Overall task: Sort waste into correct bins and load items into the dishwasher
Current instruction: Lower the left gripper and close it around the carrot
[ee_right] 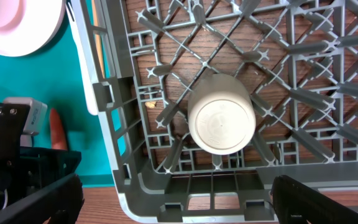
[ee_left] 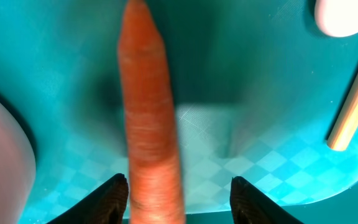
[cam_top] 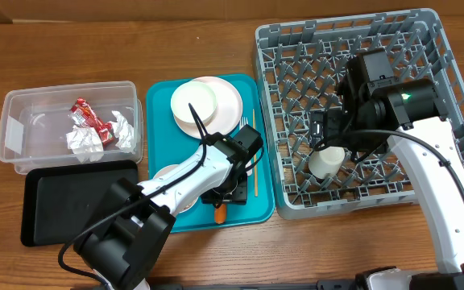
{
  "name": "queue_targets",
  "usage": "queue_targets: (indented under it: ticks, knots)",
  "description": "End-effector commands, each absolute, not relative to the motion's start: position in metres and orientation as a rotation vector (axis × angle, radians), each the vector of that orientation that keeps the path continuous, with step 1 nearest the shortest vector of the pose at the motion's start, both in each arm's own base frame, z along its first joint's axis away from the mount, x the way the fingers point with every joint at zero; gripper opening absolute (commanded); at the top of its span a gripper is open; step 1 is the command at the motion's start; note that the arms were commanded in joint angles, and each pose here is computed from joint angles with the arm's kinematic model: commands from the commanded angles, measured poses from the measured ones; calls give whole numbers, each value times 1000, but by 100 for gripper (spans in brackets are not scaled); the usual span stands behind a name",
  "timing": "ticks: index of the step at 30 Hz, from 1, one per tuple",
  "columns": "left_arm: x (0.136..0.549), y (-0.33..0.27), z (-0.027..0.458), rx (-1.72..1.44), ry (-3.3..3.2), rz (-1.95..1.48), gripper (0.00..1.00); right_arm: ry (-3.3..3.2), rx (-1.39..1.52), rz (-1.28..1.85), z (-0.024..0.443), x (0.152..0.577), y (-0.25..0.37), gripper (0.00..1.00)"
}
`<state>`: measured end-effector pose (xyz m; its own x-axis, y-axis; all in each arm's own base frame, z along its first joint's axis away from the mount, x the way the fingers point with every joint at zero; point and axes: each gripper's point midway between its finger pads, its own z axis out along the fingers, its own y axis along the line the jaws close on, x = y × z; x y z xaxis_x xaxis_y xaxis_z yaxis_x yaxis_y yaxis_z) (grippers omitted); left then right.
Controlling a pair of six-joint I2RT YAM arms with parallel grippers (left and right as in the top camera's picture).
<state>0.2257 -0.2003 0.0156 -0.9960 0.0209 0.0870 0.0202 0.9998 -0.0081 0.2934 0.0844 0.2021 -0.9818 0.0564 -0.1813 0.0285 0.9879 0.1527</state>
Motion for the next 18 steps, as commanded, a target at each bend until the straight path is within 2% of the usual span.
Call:
queue_targets:
  ticks: [1,6,8,18]
  knots:
    - [222,-198,11,-53,-3035,7,56,2911,46,238,212,296,87,100]
    - [222,-198,11,-52,-3035,7,39,2911,46,238,212,296,87,100]
    - [222,-198,11,-51,-3035,8,36,2911,46,238,212,296,87,100]
    - [219,-196,12,-49,-3020,-5,39,2911,46,239,212,296,87,100]
